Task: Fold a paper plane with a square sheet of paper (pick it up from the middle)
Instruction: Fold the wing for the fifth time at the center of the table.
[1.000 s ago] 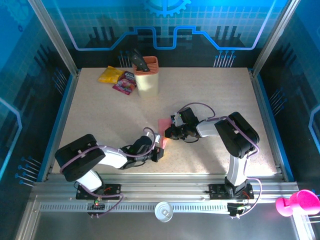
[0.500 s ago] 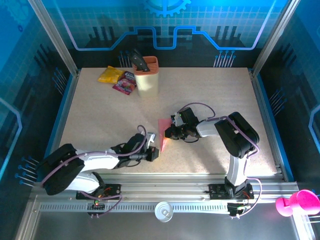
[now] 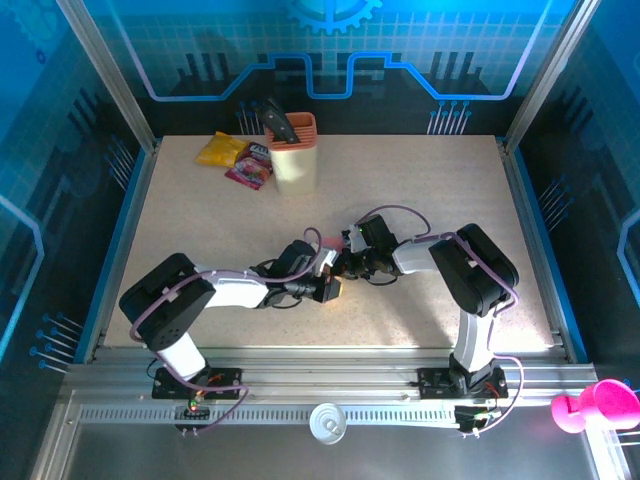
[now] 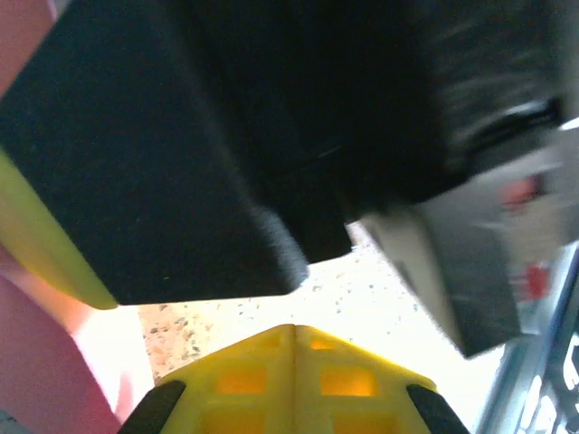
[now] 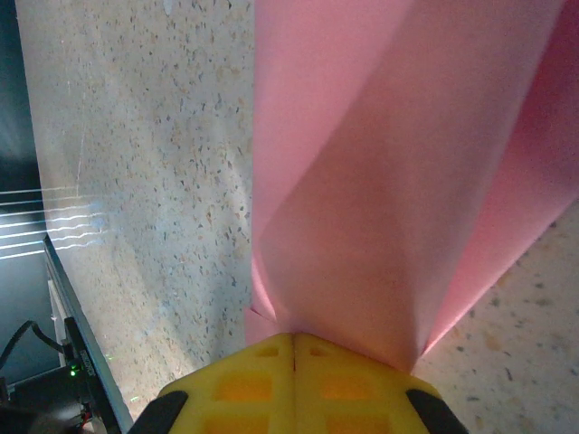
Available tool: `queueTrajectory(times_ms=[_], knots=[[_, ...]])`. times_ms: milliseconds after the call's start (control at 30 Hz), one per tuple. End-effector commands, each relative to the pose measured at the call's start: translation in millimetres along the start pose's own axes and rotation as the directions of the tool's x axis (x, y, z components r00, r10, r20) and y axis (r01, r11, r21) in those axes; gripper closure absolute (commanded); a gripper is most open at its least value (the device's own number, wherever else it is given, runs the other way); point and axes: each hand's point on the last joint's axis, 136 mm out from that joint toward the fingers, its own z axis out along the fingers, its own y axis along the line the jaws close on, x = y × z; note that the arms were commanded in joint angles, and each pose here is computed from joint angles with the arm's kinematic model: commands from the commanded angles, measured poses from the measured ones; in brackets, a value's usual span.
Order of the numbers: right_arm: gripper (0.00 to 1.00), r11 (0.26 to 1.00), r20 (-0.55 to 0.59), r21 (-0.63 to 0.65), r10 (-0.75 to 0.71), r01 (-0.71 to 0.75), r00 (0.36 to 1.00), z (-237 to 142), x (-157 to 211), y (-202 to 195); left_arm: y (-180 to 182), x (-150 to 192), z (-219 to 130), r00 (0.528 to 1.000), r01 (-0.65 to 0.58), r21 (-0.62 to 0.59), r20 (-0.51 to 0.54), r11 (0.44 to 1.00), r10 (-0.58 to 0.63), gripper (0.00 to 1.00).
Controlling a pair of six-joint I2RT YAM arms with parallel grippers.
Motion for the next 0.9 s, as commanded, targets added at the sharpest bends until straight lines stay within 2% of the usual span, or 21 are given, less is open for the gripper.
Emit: queueTrajectory(times_ms=[0, 267, 567, 633, 733, 867], knots=[[1.0, 0.953, -0.097, 0.27, 0.166, -0.135, 0.981, 9, 53, -80, 3, -6, 3, 1.0, -0.026, 0.02, 0.015, 0.999, 0.026, 1.0], [1.0, 0.959, -0.085, 0.245, 0.167, -0.141, 0.982, 4, 51, -71, 34, 11, 6, 1.0, 0.03, -0.039, 0.0, 0.999, -0.03, 1.0], [1.0, 0.986, -0.043, 0.124, 0.114, -0.108, 0.993, -10, 17, -18, 58, 44, 4, 0.996, 0.08, -0.097, -0.03, 0.992, -0.083, 1.0], [1.0, 0.991, -0.022, 0.099, 0.094, -0.091, 0.995, -19, 8, -6, 61, 47, 3, 0.996, 0.086, -0.102, -0.029, 0.991, -0.089, 1.0], [0.91, 0.998, 0.075, 0.037, 0.038, -0.041, 0.996, -45, -24, 22, 63, 50, 2, 0.994, 0.1, -0.102, -0.025, 0.99, -0.103, 1.0], [0.9, 1.0, 0.17, 0.022, 0.008, -0.012, 0.985, -79, -41, 28, 63, 51, -1, 0.993, 0.114, -0.09, -0.01, 0.989, -0.115, 1.0]])
